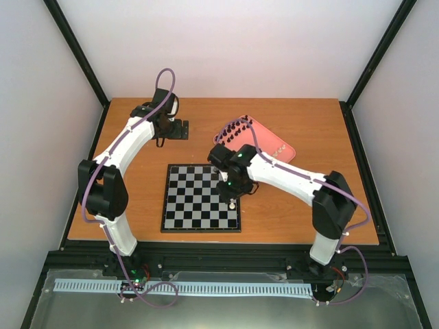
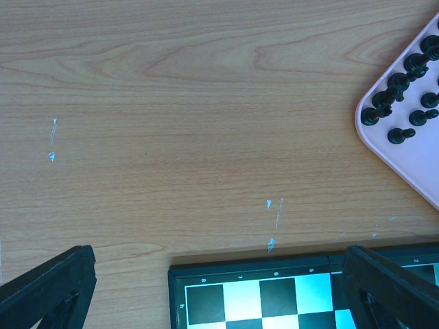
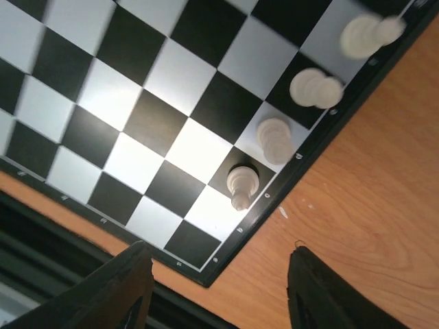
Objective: Set up the chess pieces on the board
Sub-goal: Place the chess piece on the chessboard, then pick up the chess piece from the storage box.
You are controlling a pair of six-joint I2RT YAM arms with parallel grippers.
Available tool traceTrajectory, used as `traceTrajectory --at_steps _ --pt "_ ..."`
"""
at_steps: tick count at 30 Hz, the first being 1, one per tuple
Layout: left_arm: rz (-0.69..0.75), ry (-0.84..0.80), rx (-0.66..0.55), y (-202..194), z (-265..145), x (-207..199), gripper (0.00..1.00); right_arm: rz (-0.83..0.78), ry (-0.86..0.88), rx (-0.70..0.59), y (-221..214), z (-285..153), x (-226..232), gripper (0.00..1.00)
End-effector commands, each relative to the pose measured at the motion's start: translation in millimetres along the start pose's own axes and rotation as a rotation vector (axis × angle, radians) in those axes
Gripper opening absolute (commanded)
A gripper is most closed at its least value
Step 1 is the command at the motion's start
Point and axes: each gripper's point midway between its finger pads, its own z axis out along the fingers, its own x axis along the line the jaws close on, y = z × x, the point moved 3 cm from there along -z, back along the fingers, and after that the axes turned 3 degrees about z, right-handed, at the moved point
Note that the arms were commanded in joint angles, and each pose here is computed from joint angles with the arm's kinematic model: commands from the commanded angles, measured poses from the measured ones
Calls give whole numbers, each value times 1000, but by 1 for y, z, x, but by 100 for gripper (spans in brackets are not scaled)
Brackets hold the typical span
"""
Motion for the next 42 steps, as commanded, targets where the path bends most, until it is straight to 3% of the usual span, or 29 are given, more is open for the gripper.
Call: traceTrajectory --at_steps 1,6,12,17,27,42 --pt "-5 -16 -59 14 -19 -2 100 21 -46 -77 -2 -54 -13 64" --pt "-3 -31 -74 18 -24 -5 100 166 -64 -111 15 -66 -67 64" --pt "5 -47 -66 16 -24 -7 100 323 -128 -128 35 -55 -143 65" --pt "0 -60 -55 13 -21 -8 100 404 -145 -121 49 -37 -180 63" --pt "0 -65 -39 8 -14 -9 100 493 -77 -89 64 11 -198 59" --pt "11 -58 -22 1 -8 -8 100 581 -75 -67 60 39 -211 57"
